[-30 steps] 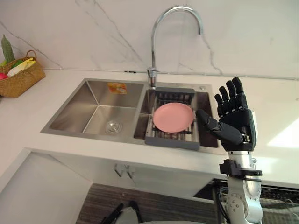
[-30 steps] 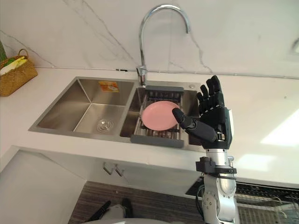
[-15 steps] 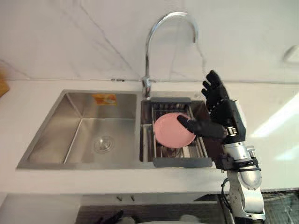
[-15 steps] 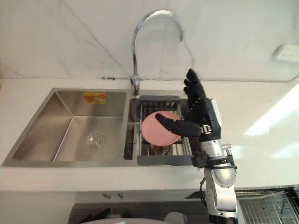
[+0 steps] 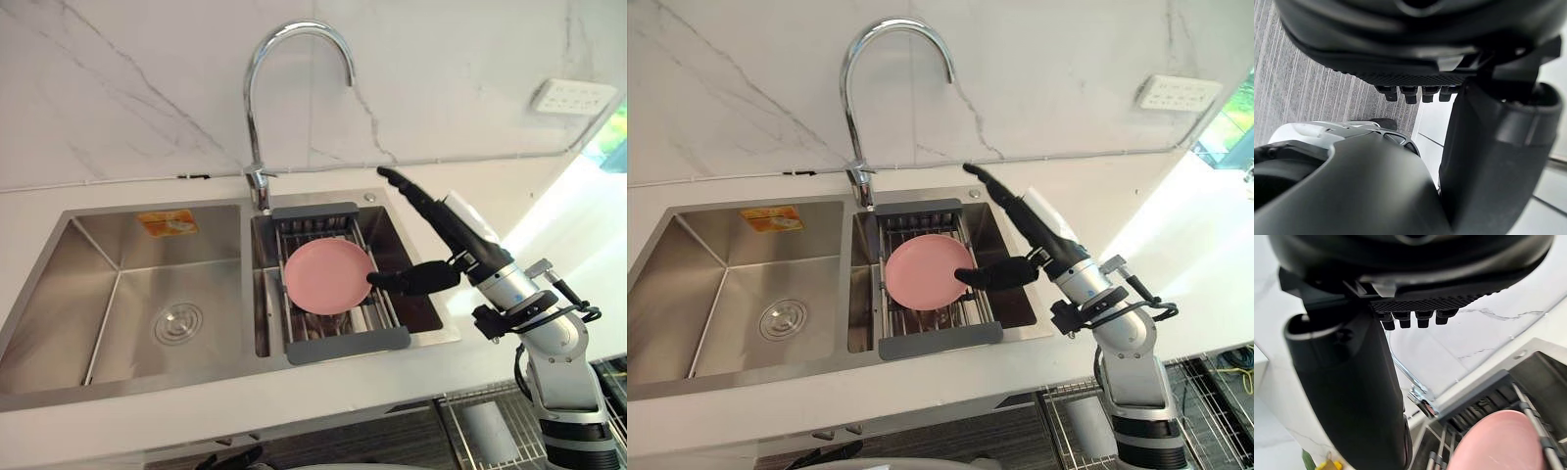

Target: Walk over to the sink, pick up the cup, carry it to the dishwasher, place the cup inside the dishwasher, then close the dishwasher door

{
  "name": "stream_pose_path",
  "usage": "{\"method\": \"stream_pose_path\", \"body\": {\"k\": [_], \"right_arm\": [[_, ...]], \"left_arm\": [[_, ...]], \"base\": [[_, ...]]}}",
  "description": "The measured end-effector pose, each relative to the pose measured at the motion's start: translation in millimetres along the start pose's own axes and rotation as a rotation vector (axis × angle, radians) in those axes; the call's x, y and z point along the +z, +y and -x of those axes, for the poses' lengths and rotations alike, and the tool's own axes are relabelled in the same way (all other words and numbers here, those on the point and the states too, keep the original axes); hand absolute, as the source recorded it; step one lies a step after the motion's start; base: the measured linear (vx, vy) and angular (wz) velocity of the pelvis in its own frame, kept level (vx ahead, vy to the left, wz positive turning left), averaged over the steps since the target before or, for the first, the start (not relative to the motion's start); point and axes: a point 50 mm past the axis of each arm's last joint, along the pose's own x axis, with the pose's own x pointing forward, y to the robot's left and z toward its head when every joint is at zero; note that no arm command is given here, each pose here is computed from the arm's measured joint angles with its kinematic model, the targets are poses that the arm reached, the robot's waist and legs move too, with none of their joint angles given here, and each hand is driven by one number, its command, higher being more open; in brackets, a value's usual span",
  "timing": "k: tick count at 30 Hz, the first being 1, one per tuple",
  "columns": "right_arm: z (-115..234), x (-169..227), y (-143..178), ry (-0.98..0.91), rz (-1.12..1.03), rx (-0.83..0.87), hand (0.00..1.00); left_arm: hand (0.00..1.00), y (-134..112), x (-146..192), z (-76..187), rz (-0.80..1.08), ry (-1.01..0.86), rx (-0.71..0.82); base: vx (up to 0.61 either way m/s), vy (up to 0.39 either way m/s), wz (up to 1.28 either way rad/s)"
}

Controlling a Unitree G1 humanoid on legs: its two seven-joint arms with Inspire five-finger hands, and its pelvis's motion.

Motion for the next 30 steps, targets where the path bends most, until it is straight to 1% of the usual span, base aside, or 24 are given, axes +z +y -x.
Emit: {"method": "stream_pose_path", "body": {"k": [5, 11, 13, 19, 20, 28, 30], "right_arm": [[5, -2, 7, 0.056, 0.072, 0.096, 1.0], [4, -4, 9, 0.108, 0.226, 0.116, 1.0], [3, -2, 9, 0.111, 0.291, 0.114, 1.0], [-5, 1, 11, 0.108, 0.395, 0.151, 1.0], [-7, 3, 13, 0.101, 0.432, 0.172, 1.0], [-14, 6, 25, 0.071, 0.491, 0.284, 1.0], [-14, 3, 33, 0.079, 0.517, 0.346, 1.0]], "left_arm": [[1.0, 0, 0, 0, 0.0, 0.008, 0.0], [1.0, 0, -1, 0, -0.003, 0.02, 0.0], [1.0, 0, -2, 0, -0.003, 0.024, 0.0], [1.0, 0, -4, 0, -0.01, 0.033, 0.0], [1.0, 0, -4, 0, -0.017, 0.035, -0.001], [1.0, 1, -7, 1, -0.021, 0.043, 0.0], [1.0, 1, -7, 1, -0.024, 0.045, -0.001]], "base": [[-0.01, -0.002, -0.01], [0.01, -0.002, 0.02], [-0.01, -0.011, 0.06], [-0.02, -0.014, 0.08], [-0.04, -0.019, 0.12], [-0.06, -0.026, 0.15], [-0.06, -0.022, 0.1]]}}
